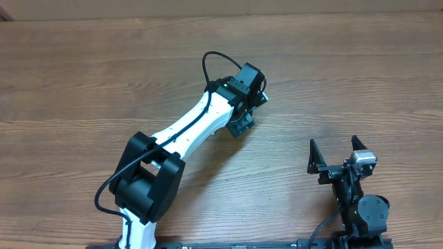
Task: Untangle cables
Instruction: 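Lower the left gripper and close it on the cable bundle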
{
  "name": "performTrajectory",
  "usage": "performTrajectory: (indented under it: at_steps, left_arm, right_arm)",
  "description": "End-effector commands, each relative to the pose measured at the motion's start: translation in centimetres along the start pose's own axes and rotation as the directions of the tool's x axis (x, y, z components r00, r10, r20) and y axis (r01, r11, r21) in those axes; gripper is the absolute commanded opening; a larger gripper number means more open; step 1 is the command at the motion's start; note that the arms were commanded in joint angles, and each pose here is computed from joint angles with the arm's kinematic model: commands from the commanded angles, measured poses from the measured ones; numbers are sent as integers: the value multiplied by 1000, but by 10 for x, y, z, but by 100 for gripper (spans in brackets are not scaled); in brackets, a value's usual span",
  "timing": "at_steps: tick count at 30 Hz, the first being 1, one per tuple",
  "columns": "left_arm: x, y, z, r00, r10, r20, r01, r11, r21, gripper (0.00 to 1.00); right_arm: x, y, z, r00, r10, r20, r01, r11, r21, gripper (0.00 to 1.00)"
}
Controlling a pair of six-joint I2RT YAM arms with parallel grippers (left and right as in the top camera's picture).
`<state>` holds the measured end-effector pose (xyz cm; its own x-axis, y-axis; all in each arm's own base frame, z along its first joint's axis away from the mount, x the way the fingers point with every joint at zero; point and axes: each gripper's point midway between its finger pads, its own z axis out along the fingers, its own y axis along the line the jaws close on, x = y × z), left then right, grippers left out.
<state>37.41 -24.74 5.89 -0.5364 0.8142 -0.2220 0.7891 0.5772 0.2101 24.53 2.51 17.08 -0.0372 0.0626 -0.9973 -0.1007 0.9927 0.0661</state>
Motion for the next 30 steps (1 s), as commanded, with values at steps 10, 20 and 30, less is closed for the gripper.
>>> performTrajectory:
  at_steps: [10,20,30]
  left_arm:
    - [19,-4,17,997,36,-63,-35,999,12,82]
    - [38,-14,30,993,43,-108,-39,999,34,82]
    - [34,-14,31,995,39,-87,-36,999,35,4]
  right_arm:
    - [1,-2,0,1000,-5,8,4,1000,11,100]
    - [1,-2,0,1000,-5,8,4,1000,11,100]
    - [1,-2,0,1000,-5,8,4,1000,11,100]
